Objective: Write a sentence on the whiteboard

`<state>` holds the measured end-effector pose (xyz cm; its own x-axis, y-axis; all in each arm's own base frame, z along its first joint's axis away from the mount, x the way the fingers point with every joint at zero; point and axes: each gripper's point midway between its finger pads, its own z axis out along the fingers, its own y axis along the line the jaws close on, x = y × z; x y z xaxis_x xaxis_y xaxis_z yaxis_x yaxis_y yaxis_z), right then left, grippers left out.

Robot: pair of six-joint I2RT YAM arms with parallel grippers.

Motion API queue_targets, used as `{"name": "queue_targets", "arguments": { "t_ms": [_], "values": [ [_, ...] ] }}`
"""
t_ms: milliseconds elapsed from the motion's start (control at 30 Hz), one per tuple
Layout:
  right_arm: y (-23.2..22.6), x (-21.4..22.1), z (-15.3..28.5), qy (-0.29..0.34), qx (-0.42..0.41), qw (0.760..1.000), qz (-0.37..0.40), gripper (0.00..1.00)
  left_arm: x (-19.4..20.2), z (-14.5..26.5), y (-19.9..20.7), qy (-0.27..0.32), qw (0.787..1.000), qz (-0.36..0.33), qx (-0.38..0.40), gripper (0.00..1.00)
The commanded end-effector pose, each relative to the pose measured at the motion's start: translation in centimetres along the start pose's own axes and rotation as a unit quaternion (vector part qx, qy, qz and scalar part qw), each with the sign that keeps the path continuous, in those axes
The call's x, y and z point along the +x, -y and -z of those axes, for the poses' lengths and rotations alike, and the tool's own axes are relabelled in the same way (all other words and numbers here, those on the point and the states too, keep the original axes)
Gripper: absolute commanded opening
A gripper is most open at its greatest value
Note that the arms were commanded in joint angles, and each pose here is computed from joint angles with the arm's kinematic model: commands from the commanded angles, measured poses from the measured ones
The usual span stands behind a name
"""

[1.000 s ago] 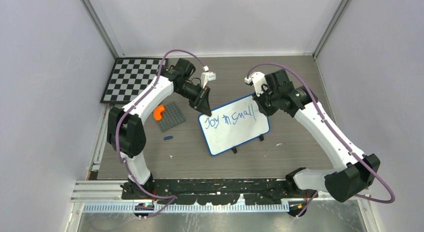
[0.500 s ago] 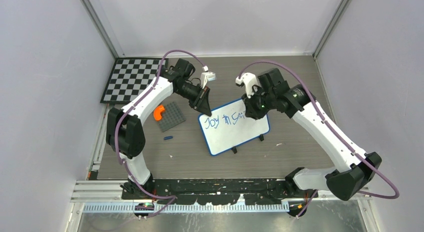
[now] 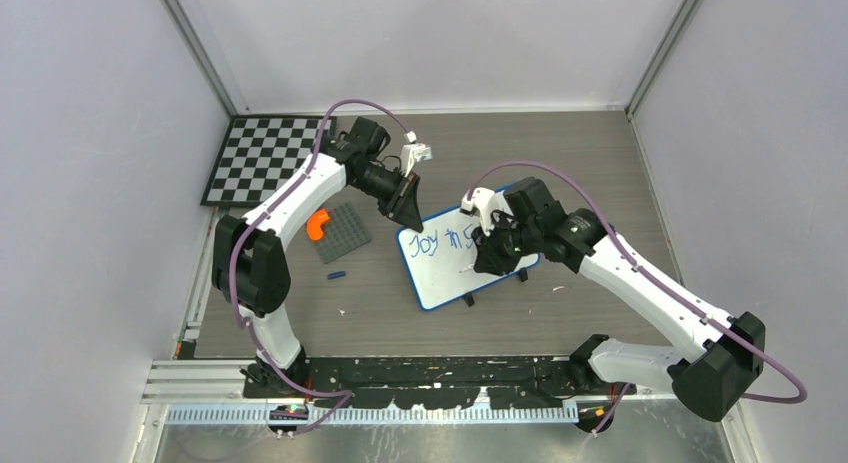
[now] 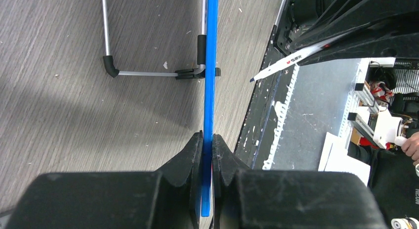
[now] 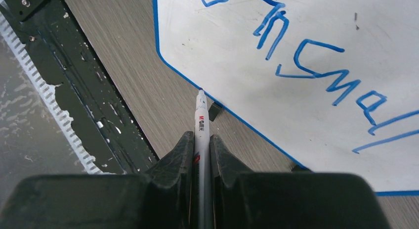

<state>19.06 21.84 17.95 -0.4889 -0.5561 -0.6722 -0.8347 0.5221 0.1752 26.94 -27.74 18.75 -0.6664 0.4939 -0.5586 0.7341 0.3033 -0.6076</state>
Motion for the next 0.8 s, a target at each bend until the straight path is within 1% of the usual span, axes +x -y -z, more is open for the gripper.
{"name": "queue_targets", "arguments": {
  "t_ms": [0, 267, 400, 467, 767],
  "values": [
    [-1.0, -2.1, -0.5, 0.052, -0.024, 0.997, 0.041, 0.00, 1.4, -1.2, -0.4, -0.026, 0.999, 0.018, -0.004, 0.00],
    [-1.4, -2.1, -1.5, 0.045, -0.017, 0.995, 0.093, 0.00, 1.6, -1.5, -1.2, -0.034, 0.999, 0.019, -0.005, 0.00],
    [-0.2, -1.5, -2.6, 0.033, 0.018, 0.990, 0.139, 0.00, 1.2, -1.5, -1.8, -0.033, 0.999, 0.020, -0.006, 0.00],
    [0.4, -1.4, -3.0, 0.033, 0.034, 0.987, 0.150, 0.00, 0.9, -1.4, -2.3, -0.027, 0.999, 0.029, -0.009, 0.00],
    [1.7, -2.6, -2.7, 0.094, 0.083, 0.979, 0.163, 0.00, -0.3, -1.2, -4.3, 0.008, 0.998, 0.060, -0.034, 0.00]
  ]
}}
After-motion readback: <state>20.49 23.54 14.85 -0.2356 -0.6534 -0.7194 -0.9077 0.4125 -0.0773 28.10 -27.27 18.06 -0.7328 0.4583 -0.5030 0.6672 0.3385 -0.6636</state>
